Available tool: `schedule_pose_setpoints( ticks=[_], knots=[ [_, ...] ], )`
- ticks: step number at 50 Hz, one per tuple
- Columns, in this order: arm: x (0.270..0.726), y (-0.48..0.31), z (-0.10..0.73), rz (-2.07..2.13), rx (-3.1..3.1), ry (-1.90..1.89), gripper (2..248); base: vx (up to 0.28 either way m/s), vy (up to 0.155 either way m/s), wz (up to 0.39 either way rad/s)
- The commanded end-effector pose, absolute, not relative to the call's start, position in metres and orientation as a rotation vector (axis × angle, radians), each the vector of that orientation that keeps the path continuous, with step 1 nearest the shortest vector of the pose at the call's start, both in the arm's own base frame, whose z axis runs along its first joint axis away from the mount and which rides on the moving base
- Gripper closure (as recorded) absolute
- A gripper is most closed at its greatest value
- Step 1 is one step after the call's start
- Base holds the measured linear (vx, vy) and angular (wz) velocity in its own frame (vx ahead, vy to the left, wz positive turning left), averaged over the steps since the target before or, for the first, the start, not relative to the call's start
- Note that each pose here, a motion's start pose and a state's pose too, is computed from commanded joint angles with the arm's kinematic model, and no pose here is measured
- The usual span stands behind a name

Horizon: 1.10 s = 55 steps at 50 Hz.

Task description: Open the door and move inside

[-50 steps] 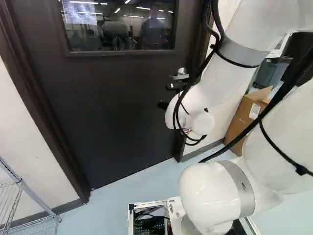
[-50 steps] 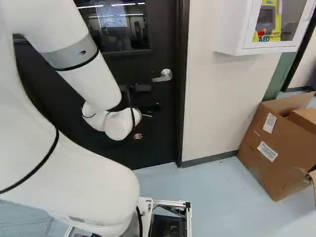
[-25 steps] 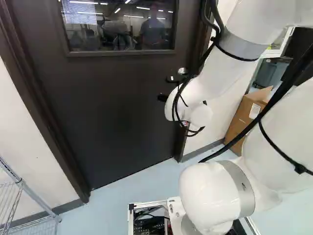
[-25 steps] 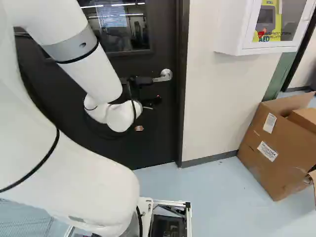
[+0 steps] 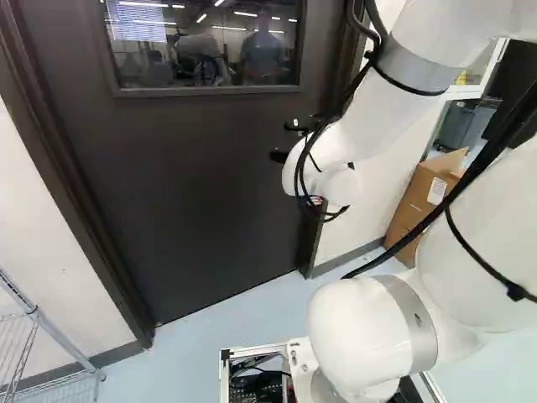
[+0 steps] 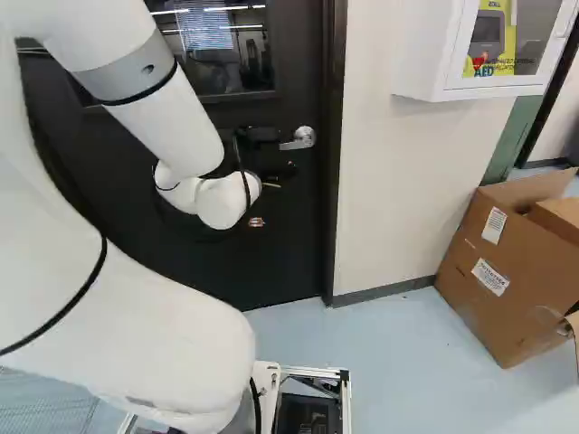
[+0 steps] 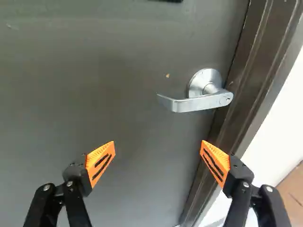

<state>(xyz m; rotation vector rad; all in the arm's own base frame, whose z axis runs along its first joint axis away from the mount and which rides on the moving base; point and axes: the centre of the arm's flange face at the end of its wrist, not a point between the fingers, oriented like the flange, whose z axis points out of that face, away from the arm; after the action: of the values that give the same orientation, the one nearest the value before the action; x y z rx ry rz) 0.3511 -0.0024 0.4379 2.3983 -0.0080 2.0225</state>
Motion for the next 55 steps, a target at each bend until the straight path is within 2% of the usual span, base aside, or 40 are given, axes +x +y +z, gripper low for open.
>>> schedule_pose_setpoints(
  ticks=[55],
  knots=[
    [0.377,-0.011,0.494,2.16,2.25,0.097,3,0.0,0.0,0.0]
  ],
)
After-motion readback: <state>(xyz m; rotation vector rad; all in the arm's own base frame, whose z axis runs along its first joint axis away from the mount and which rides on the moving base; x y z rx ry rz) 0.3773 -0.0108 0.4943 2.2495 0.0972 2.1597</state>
